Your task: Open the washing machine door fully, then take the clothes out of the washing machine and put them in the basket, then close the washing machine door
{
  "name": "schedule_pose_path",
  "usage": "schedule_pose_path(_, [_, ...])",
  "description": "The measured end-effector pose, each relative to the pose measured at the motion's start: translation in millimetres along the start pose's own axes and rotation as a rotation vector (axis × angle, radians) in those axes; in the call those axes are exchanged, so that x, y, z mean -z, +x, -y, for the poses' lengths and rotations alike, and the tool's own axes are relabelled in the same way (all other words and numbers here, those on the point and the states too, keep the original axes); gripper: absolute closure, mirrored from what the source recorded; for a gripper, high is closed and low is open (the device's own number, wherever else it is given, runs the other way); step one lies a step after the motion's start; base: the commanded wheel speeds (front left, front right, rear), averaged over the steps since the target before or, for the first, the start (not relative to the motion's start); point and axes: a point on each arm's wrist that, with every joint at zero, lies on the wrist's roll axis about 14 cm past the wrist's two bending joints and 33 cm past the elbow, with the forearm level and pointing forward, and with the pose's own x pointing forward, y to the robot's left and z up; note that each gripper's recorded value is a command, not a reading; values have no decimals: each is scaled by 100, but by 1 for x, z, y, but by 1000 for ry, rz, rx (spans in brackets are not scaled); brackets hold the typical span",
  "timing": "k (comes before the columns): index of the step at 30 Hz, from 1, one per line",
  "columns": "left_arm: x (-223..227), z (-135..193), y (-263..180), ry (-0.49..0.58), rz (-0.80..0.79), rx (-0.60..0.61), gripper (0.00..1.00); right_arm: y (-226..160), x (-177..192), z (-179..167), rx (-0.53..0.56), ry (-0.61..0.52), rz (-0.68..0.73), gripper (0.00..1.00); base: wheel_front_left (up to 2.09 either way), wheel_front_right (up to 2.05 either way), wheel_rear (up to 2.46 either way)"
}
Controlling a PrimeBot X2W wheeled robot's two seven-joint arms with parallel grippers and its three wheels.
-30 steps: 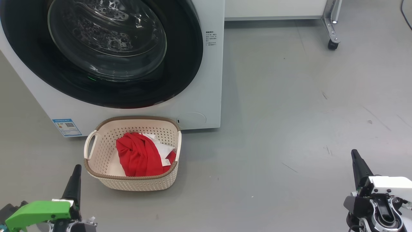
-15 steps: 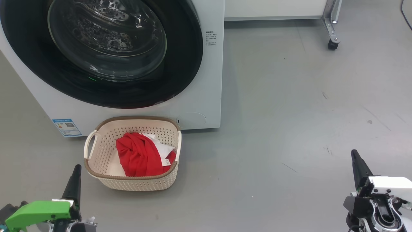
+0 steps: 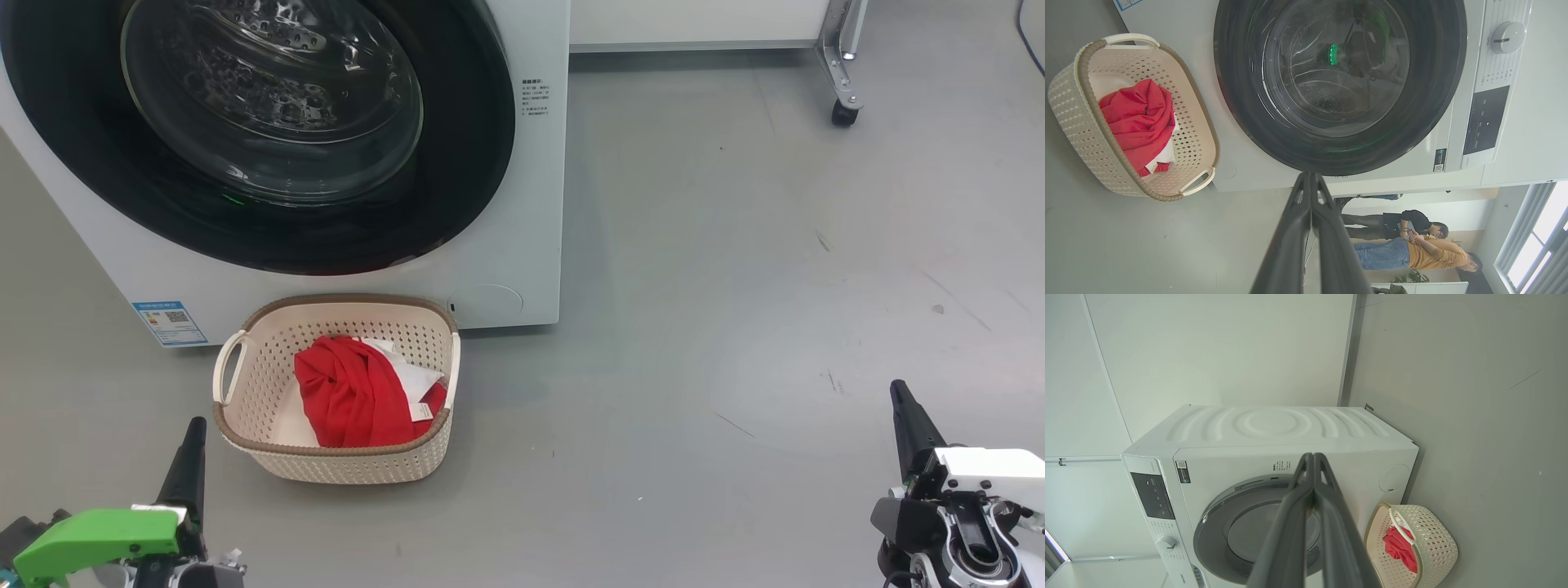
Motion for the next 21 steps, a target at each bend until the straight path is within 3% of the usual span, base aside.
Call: schedule_pose_path(21, [0,0,0,0,0,0,100,0,0,0,0,2,1,100,0,0,0])
